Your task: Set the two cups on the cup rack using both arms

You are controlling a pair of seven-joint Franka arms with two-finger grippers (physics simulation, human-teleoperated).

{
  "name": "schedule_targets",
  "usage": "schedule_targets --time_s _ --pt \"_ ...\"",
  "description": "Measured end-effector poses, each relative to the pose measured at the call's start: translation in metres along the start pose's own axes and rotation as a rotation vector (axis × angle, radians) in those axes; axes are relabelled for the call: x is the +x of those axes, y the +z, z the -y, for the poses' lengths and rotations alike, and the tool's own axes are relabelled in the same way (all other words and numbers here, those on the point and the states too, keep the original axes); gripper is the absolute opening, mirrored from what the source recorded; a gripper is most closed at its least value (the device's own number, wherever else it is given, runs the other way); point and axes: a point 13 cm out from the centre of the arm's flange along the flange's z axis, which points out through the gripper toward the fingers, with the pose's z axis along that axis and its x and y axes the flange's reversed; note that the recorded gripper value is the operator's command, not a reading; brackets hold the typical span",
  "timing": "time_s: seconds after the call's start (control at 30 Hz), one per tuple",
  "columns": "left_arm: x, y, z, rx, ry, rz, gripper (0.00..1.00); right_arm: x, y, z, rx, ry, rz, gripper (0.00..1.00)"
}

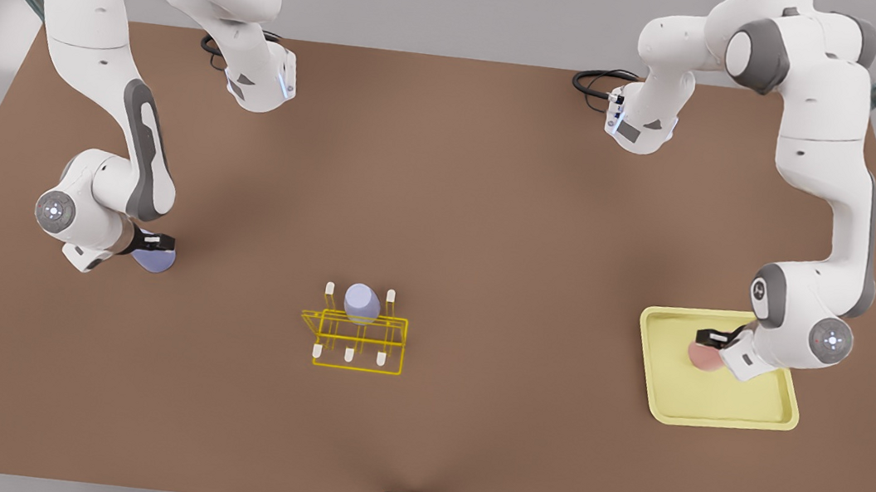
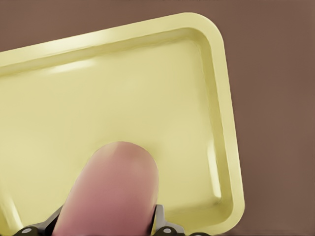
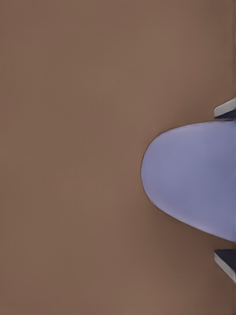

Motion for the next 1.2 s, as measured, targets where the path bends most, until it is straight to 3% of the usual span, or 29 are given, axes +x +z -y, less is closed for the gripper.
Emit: schedule_targets --time_s 0.17,0.47,0.8,1.2 --pt "-0.028 -0.038 0.053 0.051 0.016 0.047 0.85 0.0 0.0 0.0 0.0 -0.003 0.002 0.84" --pt "-0.089 -0.137 0.311 0.225 0.157 0.138 0.86 -0.005 -0.006 0.0 0.0 -0.012 0.008 0.84" --pt "-0.146 -0.136 0.47 0.513 -0.119 0.188 0.86 -0.066 -0.08 -0.06 -0.073 -0.078 0.112 0.84" --pt "-0.174 -0.167 0.584 0.836 -0.43 0.22 0.86 -0.162 -0.145 -0.222 -0.314 -0.174 0.262 0.84"
